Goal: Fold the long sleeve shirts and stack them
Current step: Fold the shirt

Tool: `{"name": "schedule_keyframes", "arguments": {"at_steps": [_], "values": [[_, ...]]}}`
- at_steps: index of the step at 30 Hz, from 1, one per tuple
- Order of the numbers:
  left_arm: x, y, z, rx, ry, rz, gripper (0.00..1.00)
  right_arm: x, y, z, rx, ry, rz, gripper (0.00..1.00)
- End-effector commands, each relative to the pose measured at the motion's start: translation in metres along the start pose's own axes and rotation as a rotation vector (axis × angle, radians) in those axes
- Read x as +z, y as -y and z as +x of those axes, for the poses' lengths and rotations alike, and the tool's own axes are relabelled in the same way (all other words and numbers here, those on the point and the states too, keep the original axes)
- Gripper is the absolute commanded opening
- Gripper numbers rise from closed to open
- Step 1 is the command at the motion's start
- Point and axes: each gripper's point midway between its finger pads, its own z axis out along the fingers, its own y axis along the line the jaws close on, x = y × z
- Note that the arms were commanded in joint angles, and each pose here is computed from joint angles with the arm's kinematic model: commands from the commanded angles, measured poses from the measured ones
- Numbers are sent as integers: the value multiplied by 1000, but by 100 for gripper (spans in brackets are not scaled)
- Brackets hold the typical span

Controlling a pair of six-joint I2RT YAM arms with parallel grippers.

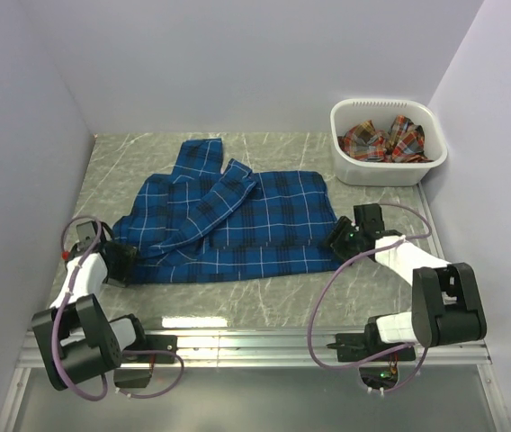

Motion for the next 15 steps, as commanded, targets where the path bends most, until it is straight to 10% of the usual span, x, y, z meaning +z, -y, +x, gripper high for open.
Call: {"name": "schedule_keyframes", "arguments": {"at_steps": [1,15], "values": [[9,-34,14,-106,-34,-110,66,-1,21,1,63,15,36,61],[-92,55,-80,104,371,181,87,-61,-54,-55,-225,288,-178,68]]}}
